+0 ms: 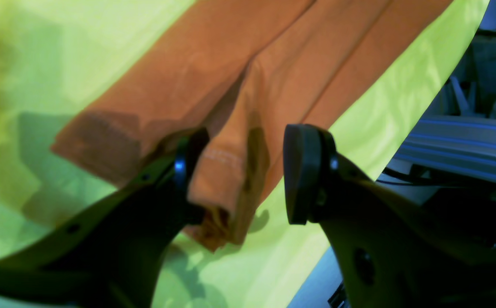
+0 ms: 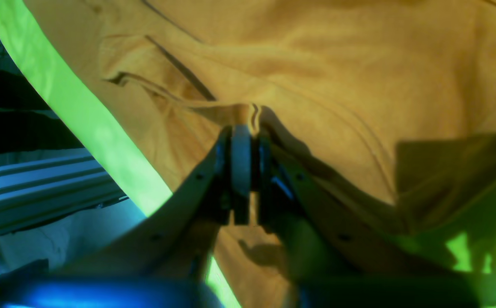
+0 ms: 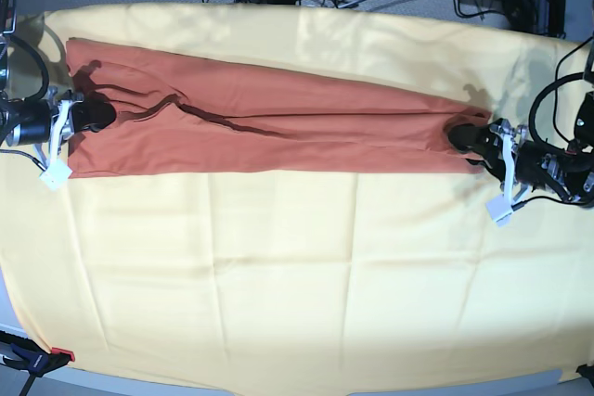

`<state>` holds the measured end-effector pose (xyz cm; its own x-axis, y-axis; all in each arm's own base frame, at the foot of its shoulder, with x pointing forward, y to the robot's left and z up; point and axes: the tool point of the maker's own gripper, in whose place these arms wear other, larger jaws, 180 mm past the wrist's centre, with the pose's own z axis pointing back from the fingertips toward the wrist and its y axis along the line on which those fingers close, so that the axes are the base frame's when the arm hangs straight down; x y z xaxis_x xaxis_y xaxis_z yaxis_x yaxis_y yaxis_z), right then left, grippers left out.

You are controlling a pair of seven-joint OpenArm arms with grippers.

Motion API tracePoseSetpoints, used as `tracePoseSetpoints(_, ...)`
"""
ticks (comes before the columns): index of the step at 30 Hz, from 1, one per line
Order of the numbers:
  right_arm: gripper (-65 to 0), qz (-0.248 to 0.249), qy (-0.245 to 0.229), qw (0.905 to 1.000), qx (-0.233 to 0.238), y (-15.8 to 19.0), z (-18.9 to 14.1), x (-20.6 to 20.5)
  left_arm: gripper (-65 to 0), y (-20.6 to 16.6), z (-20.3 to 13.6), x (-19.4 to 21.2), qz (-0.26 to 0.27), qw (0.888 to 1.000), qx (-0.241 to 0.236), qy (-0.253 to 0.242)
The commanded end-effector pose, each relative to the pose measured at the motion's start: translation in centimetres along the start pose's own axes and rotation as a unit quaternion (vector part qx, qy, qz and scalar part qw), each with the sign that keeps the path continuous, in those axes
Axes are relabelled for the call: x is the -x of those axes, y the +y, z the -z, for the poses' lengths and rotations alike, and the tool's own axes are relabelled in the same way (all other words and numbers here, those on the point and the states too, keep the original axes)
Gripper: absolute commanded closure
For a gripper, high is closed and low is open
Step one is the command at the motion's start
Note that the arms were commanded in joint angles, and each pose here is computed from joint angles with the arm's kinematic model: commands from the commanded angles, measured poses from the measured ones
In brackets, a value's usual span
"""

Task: Fold the T-shirt properly
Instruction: 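Lower the folded hem onto the shirt and open both grippers, then regrasp the folded strip's ends with both grippers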

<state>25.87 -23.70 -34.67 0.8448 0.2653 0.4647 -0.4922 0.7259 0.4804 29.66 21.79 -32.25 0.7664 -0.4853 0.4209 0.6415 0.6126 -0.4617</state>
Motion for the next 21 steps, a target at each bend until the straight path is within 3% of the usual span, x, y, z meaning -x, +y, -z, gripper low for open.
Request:
tracePoseSetpoints(1, -18.8, -0.015, -0.016, 0.9997, 0.012, -0.3, -1.7, -1.5, -29.9, 0.4, -2.2, -1.6, 0.014, 0.999, -0.018, -0.024)
tracePoseSetpoints(3, -29.3, -0.027, -0.011, 0.9993, 0.023, -0.5, -2.6, -1.7, -29.9, 0.8, -3.1, -2.3, 0.02, 0.999, -0.03, -0.03)
tracePoseSetpoints(4, -31.0, -0.037, -0.008, 0.9988, 0.03, -0.5, -3.1, -1.9, -29.9, 1.0, -3.7, -2.7, 0.023, 0.998, -0.037, -0.035)
tracePoseSetpoints(11, -30.6, -0.138, -0.004, 0.9891, 0.051, 2.2, -4.9, -4.5, -29.9, 2.1, -7.8, -4.5, 0.037, 0.994, -0.082, -0.06)
tracePoseSetpoints(13, -22.8, -0.14, -0.009, 0.9891, 0.045, 2.6, -4.5, -4.7, -29.9, 2.3, -9.0, -5.3, 0.04, 0.992, -0.094, -0.08)
tracePoseSetpoints(15, -4.6, -0.137, -0.016, 0.9898, 0.035, 3.0, -3.8, -4.8, -29.9, 2.7, -10.5, -6.0, 0.036, 0.988, -0.108, -0.106)
tracePoseSetpoints(16, 0.0, -0.136, -0.02, 0.9901, 0.028, 3.3, -3.4, -4.8, -29.9, 3.0, -11.4, -6.3, 0.028, 0.985, -0.115, -0.124)
tracePoseSetpoints(21, 0.0, -0.125, -0.027, 0.9918, 0.009, 4.1, -1.1, -4.3, -29.9, 4.8, -15.0, -5.5, -0.034, 0.969, -0.138, -0.202)
